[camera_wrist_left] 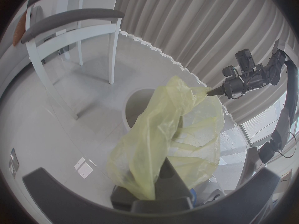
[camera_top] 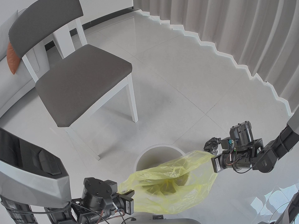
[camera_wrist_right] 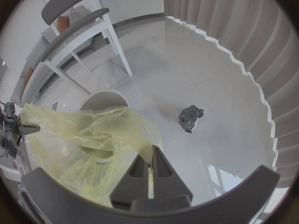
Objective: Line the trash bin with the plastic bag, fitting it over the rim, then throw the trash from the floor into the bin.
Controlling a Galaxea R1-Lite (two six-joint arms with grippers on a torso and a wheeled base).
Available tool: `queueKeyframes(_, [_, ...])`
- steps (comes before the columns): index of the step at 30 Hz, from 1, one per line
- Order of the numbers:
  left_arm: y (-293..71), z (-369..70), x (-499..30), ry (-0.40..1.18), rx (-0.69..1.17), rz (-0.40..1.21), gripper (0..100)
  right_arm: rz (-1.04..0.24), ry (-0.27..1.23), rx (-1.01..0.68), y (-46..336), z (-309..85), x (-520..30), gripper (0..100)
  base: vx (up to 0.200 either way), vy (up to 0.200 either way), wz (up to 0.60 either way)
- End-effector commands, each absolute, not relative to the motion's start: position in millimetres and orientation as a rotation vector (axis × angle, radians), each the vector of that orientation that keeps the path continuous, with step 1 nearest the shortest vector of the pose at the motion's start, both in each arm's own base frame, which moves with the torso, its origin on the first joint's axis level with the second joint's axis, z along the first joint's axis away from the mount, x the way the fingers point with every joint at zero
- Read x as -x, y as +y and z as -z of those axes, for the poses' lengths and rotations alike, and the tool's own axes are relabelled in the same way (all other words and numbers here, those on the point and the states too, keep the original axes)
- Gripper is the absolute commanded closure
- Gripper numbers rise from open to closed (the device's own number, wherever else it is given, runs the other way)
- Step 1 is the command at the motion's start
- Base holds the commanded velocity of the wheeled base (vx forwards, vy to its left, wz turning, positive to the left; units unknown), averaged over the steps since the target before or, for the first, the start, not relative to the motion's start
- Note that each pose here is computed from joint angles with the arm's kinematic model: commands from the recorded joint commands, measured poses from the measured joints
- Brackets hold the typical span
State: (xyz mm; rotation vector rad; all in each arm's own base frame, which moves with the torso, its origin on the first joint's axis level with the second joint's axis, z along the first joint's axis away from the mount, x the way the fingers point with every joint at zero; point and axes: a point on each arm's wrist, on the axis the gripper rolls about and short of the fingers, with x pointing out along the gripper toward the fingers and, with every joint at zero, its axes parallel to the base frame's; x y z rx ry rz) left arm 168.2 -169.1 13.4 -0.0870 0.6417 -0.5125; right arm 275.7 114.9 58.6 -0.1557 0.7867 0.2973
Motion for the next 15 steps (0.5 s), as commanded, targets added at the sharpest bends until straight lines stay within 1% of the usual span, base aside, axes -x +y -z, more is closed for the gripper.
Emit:
queueKeyframes(1, [-176, -1, -161, 0.695, 0.08, 0.529, 100, -0.297, 0.848, 0.172, 112, -44, -266, 100, 0.0, 0.0, 0.0])
queueKeyframes(9, [-180, 16, -161, 0.706, 0.08, 0.519, 100, -0.303, 0.865, 0.183, 109, -25, -257, 100, 0.0, 0.0, 0.0])
queueKeyframes(15, [-180, 24, -165, 0.693, 0.089, 0.512, 100, -0.305, 0.861, 0.186, 112, -21, -263, 100, 0.0, 0.0, 0.0])
